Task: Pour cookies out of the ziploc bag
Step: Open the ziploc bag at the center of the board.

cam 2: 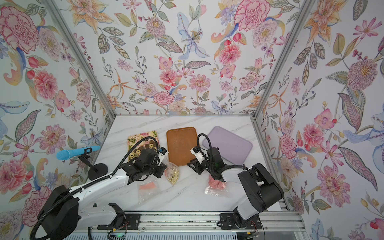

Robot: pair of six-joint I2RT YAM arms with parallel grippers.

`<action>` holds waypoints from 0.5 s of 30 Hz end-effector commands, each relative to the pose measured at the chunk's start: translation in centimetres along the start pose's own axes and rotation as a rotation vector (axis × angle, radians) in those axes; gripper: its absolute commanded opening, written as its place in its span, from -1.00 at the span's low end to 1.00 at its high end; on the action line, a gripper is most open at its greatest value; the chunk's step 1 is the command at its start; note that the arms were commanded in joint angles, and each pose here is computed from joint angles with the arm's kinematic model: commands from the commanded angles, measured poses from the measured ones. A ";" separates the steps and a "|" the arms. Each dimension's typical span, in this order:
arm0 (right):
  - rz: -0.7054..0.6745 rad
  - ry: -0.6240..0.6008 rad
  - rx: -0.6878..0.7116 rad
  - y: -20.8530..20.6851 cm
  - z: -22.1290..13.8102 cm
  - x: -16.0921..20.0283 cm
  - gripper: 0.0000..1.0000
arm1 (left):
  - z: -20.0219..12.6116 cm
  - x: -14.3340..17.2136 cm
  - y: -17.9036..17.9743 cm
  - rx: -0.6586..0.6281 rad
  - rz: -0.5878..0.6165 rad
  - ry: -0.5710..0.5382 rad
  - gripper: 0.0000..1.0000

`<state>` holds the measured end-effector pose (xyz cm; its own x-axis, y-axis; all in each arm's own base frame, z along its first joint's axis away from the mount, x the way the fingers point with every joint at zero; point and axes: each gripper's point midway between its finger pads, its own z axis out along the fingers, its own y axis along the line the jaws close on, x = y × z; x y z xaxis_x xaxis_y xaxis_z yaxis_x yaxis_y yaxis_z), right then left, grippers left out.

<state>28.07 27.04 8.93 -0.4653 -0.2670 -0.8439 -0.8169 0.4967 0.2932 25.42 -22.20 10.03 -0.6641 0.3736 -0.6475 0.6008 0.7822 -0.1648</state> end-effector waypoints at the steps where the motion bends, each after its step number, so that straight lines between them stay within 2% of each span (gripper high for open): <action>1: -0.044 -0.027 -0.020 1.7 -0.4 -3.2 -0.27 | -0.6 -0.2 -0.2 0.014 0.012 -0.033 -1.00; 9: -0.025 -0.008 -0.130 8.1 2.2 -6.4 -0.12 | -1.4 -1.4 -0.6 0.035 0.009 -0.102 -1.00; 15: -0.017 0.060 -0.048 8.7 4.5 -5.3 -0.01 | -1.9 -1.8 -0.8 0.043 0.009 -0.133 -1.00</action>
<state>24.19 36.71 15.71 -0.4136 -0.2950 -0.8613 -0.8812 0.3677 0.2972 25.20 -22.27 11.63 -0.6179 0.3369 -0.7104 0.6168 0.7680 -0.1722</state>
